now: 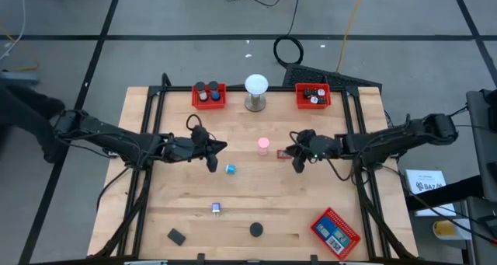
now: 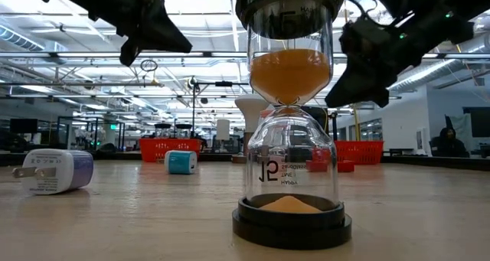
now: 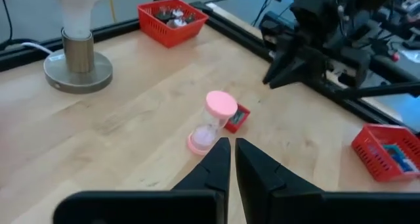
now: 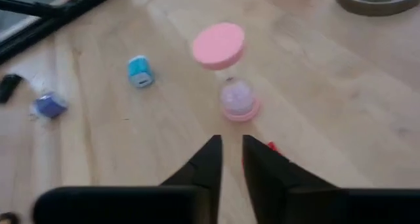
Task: Pick & Place Office items
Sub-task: Put the pink hourglass into the top left red bin
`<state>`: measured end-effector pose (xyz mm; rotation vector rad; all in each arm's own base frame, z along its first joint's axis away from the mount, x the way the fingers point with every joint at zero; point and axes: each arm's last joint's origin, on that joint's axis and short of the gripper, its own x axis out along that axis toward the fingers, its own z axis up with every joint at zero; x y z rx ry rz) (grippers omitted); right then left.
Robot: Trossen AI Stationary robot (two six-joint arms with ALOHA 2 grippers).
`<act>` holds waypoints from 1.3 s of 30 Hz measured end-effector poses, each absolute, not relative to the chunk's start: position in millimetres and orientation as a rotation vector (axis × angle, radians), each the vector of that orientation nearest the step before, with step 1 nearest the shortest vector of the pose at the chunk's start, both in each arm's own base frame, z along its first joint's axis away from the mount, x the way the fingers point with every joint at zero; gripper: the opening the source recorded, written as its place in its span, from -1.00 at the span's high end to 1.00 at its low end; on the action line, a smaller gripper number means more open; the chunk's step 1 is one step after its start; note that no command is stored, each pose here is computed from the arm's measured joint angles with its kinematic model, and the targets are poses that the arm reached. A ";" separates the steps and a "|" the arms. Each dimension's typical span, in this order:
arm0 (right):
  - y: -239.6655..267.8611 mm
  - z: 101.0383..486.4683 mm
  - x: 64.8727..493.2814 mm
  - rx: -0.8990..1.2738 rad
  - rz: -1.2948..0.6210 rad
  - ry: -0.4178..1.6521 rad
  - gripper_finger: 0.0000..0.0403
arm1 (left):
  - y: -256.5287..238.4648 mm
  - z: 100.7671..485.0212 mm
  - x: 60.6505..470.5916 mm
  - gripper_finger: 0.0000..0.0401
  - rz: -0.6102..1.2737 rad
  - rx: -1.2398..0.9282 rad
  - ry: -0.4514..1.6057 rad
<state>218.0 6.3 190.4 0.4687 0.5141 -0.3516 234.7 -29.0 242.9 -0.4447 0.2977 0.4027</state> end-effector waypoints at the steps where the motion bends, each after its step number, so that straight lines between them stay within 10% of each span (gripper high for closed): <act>1: 3.3 189.4 219.1 0.464 -0.351 0.518 0.65 | -28.8 242.1 234.5 0.92 0.402 -0.436 0.303; 18: -29.9 154.0 270.9 0.387 -0.183 0.387 -0.49 | -30.0 246.6 230.8 0.95 0.330 -0.430 0.312; 39: -54.7 173.7 341.4 0.215 -0.176 0.239 0.08 | -18.4 271.3 179.6 0.98 0.406 -0.408 0.310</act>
